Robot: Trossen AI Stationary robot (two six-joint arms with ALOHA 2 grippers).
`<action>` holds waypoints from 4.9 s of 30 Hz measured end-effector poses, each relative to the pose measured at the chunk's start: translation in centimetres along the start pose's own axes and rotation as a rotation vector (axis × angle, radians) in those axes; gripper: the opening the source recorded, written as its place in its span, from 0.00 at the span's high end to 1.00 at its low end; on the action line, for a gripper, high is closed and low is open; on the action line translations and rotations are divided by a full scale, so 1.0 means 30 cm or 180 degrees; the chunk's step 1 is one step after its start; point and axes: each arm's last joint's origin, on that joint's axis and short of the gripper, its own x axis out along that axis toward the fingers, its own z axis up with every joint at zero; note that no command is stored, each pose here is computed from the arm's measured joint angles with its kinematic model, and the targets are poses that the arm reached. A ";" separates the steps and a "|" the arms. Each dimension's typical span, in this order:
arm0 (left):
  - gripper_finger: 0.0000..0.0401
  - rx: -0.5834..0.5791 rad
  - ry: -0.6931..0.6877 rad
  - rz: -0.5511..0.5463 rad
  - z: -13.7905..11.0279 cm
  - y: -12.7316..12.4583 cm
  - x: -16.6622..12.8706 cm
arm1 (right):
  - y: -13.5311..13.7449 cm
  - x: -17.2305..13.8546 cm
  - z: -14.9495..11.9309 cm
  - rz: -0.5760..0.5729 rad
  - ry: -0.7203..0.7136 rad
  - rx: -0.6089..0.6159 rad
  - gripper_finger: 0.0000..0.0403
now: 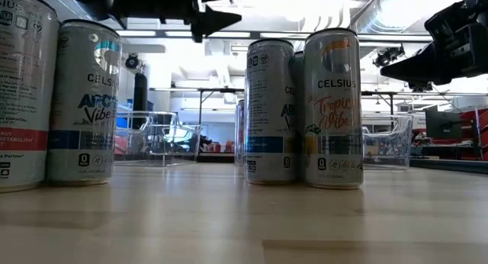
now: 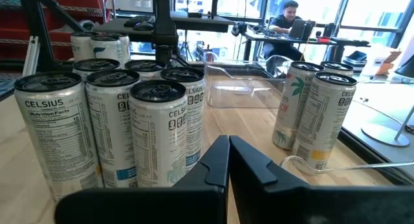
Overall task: Sort soda cans
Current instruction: Put the white-pink soda can into the top left transparent bin
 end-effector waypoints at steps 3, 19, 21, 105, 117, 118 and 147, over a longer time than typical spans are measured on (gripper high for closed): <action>0.19 -0.0042 -0.0002 -0.0049 -0.002 -0.014 0.002 | 0.000 0.000 0.000 -0.0001 0.0001 0.0000 0.99; 0.37 0.0578 0.0845 0.0823 -0.031 0.136 0.093 | 0.000 0.000 0.000 -0.0001 0.0002 0.0001 0.99; 0.38 0.0733 0.1027 0.0872 -0.064 0.170 0.117 | 0.000 0.000 0.000 0.0001 0.0002 0.0000 0.99; 0.38 0.0649 0.1466 0.1836 -0.154 0.232 0.150 | 0.000 0.000 0.000 -0.0001 0.0002 0.0000 0.99; 0.38 0.0908 0.1222 0.2068 0.130 0.011 -0.111 | 0.000 0.000 0.000 0.0001 0.0005 -0.0001 0.99; 0.38 0.0907 0.1257 0.2146 0.137 0.001 -0.141 | 0.000 0.000 0.000 -0.0001 0.0005 -0.0001 0.99; 0.38 -0.0282 0.1408 0.3076 -0.207 0.078 -0.517 | 0.000 0.000 -0.001 0.0000 0.0006 -0.0001 0.99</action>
